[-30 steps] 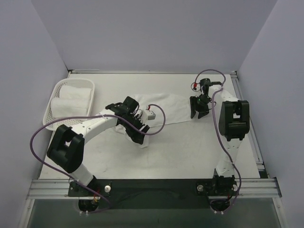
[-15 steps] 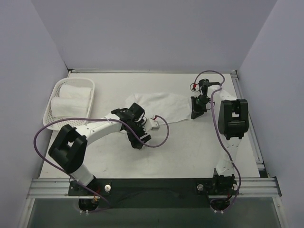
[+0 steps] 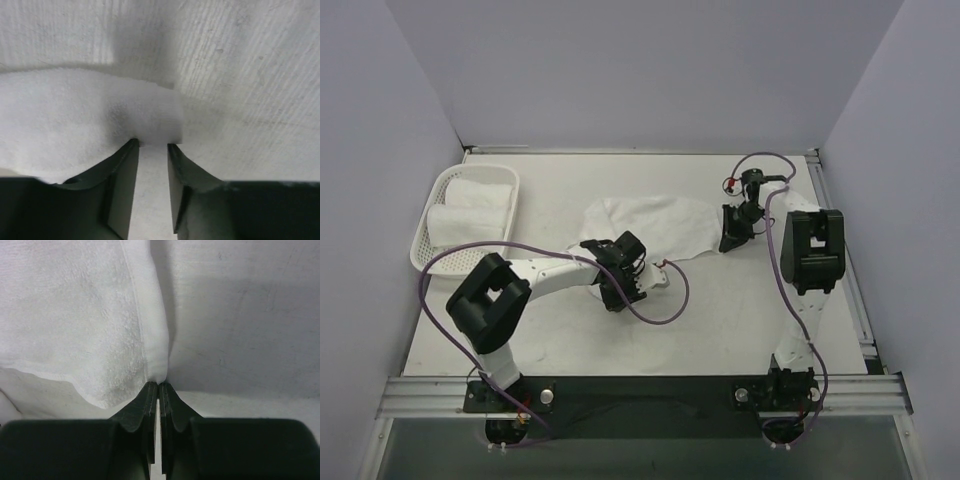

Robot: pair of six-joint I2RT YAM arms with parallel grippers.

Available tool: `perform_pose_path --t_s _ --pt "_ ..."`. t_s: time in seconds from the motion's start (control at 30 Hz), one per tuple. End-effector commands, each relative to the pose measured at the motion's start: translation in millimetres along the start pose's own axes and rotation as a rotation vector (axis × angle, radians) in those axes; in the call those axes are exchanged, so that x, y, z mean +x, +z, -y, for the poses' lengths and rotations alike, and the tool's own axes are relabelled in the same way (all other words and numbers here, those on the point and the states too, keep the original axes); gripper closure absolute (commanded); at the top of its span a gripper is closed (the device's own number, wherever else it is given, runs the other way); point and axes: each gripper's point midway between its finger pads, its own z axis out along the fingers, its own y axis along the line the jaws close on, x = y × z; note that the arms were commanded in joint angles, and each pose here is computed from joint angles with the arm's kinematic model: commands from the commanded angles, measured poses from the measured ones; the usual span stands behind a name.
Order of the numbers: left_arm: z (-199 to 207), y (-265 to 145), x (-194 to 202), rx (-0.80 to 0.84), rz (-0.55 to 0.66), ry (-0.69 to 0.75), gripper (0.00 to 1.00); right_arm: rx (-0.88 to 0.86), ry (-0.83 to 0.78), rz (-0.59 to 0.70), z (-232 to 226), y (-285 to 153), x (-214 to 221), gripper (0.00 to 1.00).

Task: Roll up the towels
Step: Flatten the towel

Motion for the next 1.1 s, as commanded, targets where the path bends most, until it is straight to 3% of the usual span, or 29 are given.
perform_pose_path --t_s 0.0,0.1,0.17,0.33,0.47,0.5,0.53,0.57,0.67,1.07 --pt "-19.4 -2.2 -18.5 -0.081 0.040 0.006 0.63 -0.039 0.019 0.019 -7.0 -24.0 5.2 1.00" --pt "-26.4 -14.6 -17.5 -0.101 0.061 -0.018 0.88 -0.057 0.043 0.062 -1.4 -40.2 0.1 1.00" --pt "-27.2 -29.3 -19.3 -0.087 0.091 -0.043 0.99 -0.064 0.081 0.104 9.4 -56.5 -4.2 1.00" --pt "-56.3 -72.4 -12.7 -0.064 0.210 -0.234 1.00 -0.072 0.154 0.211 37.7 -95.9 -12.8 1.00" --pt "-57.6 -94.9 -9.3 -0.049 0.257 -0.239 1.00 -0.073 0.193 0.247 58.8 -112.4 -11.6 1.00" --pt "-52.7 -94.0 -8.8 -0.039 0.252 -0.231 0.94 -0.075 0.206 0.242 62.6 -113.9 -9.0 1.00" --pt "-49.2 -93.3 -9.6 -0.036 0.249 -0.225 0.76 -0.077 0.210 0.235 63.3 -113.4 -6.7 1.00" --pt "-37.0 -89.5 -15.1 -0.018 0.241 -0.205 0.64 -0.080 0.211 0.221 63.6 -110.8 -2.9 1.00" --pt "-10.7 -77.2 -34.9 -0.034 0.209 -0.117 0.45 -0.087 0.217 0.189 62.3 -103.2 6.4 1.00" --pt "58.8 -12.1 -133.4 0.001 0.176 0.117 0.43 -0.057 0.236 0.132 73.5 -92.5 34.5 1.00"
